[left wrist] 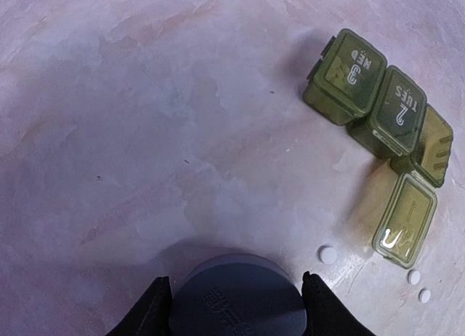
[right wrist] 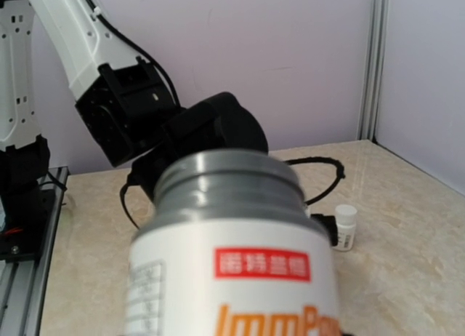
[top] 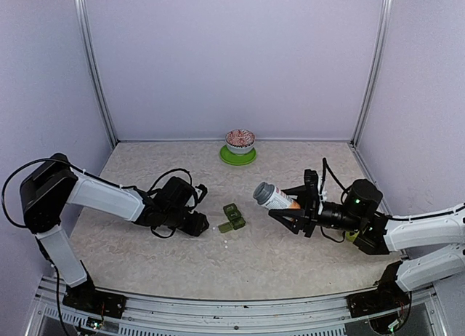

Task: Sort the pills into containers
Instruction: Place the pill bottle at the center of the board.

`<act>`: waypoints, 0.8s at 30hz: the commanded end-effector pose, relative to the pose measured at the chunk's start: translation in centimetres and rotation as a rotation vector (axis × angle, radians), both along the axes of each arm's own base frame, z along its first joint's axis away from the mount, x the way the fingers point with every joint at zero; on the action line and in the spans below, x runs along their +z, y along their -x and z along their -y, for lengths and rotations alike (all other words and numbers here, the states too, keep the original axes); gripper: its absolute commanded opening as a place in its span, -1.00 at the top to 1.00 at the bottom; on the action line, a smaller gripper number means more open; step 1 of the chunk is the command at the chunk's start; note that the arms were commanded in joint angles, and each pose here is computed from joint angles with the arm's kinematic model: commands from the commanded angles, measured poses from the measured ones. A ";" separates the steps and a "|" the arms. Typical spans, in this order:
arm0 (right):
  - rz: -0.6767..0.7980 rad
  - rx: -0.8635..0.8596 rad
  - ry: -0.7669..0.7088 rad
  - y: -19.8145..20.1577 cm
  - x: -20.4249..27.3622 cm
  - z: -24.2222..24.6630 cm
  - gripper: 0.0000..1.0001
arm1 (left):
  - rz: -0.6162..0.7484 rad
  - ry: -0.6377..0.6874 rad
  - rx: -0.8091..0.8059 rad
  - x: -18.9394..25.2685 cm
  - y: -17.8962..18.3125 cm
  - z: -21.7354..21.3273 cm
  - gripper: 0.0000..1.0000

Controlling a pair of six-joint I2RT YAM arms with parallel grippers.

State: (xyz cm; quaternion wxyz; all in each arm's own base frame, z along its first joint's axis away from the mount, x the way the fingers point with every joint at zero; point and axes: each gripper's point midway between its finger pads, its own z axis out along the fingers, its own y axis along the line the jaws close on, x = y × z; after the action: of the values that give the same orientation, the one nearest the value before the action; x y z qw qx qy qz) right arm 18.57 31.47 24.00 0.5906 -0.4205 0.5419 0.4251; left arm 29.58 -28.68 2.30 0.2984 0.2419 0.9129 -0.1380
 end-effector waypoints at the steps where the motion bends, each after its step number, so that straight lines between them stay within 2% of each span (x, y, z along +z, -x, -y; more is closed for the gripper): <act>1: 0.015 0.007 -0.033 0.3 0.5 0.2 0.48 | 0.004 -0.019 0.004 -0.3 -0.7 0.0 -0.07; 14: -0.006 -0.001 -0.029 0.0 -0.5 0.1 0.48 | 0.022 -0.009 0.005 0.6 -1.0 0.2 -0.45; 24: -0.040 -0.024 -0.017 -0.6 -1.7 0.0 0.48 | 0.139 0.072 0.003 5.2 -3.0 0.7 -0.81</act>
State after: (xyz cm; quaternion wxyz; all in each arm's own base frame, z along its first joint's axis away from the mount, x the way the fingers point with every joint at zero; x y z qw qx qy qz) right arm 18.94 31.61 21.89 0.5767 -0.4124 0.5610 0.4274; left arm 30.20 -28.60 3.27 0.3110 0.2452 0.9082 -0.1354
